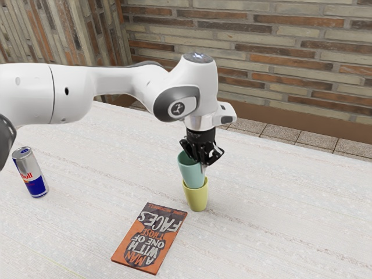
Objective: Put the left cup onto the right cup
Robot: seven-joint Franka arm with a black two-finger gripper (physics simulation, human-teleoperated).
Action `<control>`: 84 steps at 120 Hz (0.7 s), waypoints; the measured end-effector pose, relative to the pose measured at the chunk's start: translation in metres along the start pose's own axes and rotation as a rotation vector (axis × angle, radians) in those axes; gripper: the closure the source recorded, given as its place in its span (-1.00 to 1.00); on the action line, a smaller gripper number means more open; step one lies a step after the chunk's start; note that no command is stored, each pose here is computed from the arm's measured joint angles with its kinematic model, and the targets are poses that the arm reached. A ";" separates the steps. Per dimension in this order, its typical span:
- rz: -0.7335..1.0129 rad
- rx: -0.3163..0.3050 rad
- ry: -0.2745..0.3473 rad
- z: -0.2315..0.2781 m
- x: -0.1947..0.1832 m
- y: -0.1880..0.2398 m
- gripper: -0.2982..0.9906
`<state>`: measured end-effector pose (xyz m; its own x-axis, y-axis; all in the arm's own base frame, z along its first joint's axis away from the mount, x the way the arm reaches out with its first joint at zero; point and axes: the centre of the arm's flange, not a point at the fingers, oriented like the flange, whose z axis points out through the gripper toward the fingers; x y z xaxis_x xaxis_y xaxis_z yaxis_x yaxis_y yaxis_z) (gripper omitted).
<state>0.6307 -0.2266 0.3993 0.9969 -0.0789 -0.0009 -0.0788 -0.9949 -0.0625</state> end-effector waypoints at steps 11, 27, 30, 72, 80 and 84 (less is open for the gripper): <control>-0.003 0.004 -0.008 0.008 -0.002 -0.001 0.47; -0.009 0.001 0.001 0.014 -0.002 -0.003 0.03; -0.011 0.000 0.004 0.013 -0.001 -0.004 -0.04; -0.095 0.064 0.125 -0.118 -0.032 -0.041 -0.44; -0.123 0.075 0.110 -0.136 -0.041 -0.058 -0.47; -0.144 0.076 0.092 -0.137 -0.041 -0.076 -0.48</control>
<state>0.5951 -0.1568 0.5410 0.9930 0.0553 0.1046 0.0688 -0.9890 -0.1306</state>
